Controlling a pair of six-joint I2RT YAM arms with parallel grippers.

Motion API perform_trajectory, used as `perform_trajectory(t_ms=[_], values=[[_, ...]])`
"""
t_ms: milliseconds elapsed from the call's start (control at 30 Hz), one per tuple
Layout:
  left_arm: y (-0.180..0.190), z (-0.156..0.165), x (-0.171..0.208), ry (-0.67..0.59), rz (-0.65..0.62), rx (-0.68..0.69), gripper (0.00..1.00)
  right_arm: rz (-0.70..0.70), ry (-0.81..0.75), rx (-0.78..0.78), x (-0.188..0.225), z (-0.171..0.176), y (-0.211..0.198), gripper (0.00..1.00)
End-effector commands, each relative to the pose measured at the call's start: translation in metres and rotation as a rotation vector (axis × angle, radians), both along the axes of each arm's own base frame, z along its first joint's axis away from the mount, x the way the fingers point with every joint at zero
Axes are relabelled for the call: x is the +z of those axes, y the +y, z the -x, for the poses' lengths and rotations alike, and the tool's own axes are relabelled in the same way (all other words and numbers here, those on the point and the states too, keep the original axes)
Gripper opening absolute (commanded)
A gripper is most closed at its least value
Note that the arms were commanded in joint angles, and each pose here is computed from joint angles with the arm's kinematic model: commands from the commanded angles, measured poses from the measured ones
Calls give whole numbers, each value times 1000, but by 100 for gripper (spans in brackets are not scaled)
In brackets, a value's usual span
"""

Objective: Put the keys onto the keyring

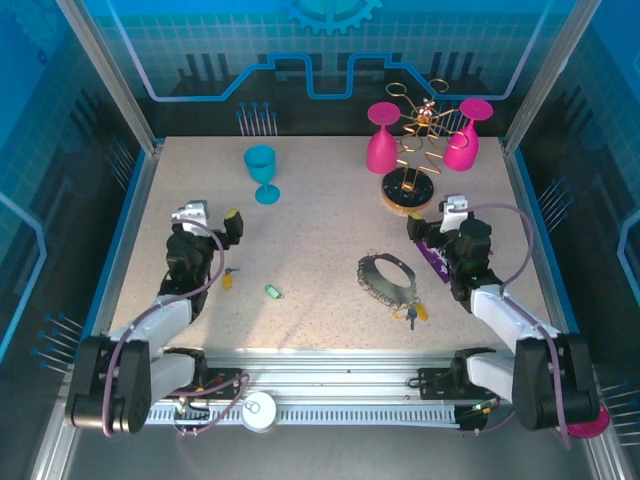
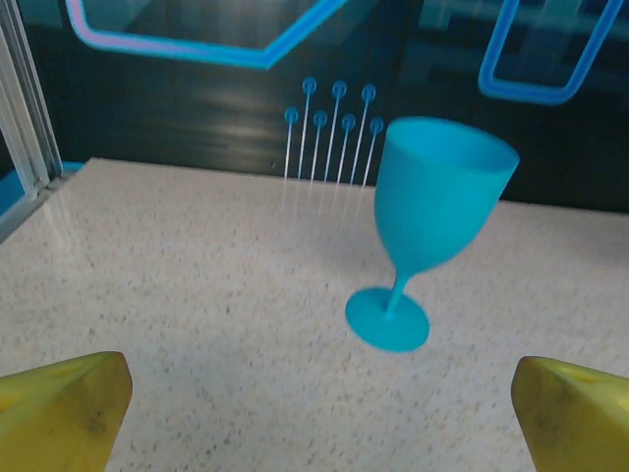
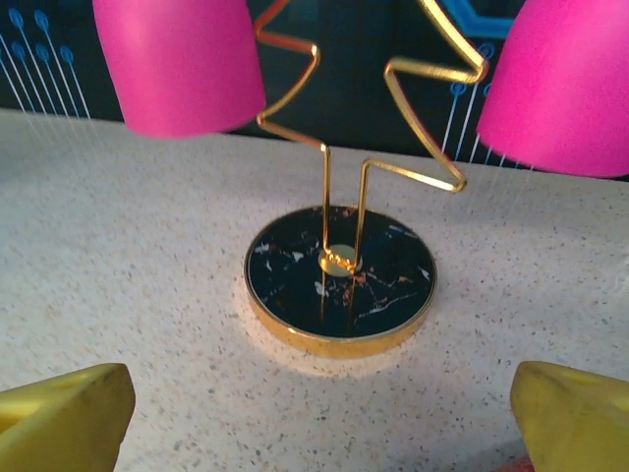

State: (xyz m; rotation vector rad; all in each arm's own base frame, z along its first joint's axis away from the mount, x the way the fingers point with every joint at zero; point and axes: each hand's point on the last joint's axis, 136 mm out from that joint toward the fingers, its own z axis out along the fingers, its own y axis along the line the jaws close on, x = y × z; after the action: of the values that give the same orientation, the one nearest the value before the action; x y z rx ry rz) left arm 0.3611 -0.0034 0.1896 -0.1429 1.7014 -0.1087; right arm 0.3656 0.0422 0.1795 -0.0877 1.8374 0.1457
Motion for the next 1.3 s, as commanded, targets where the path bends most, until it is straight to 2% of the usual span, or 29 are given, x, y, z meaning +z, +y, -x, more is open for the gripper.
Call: perform_trajectory(t_ms=[0,167,333,533,767,933,1267], values=[[-12,6,8,60,84,-62,99,-178,167,-34,-15,18,4,93],[-36,19,27,67,196,-183,99,-358,305,69,-19,41,32,80],[-78,33,27,111,235,-328,96,-395,445,156,-38,60,58,65],[-136,48,5,219,245,-464,93,-280,619,251,-66,70,91,57],[-193,63,-28,352,289,-580,89,-122,811,342,-107,60,123,43],[-203,67,-40,396,307,-574,88,-8,864,331,-129,45,127,39],[-197,69,-50,434,300,-533,86,86,905,303,-146,18,129,36]])
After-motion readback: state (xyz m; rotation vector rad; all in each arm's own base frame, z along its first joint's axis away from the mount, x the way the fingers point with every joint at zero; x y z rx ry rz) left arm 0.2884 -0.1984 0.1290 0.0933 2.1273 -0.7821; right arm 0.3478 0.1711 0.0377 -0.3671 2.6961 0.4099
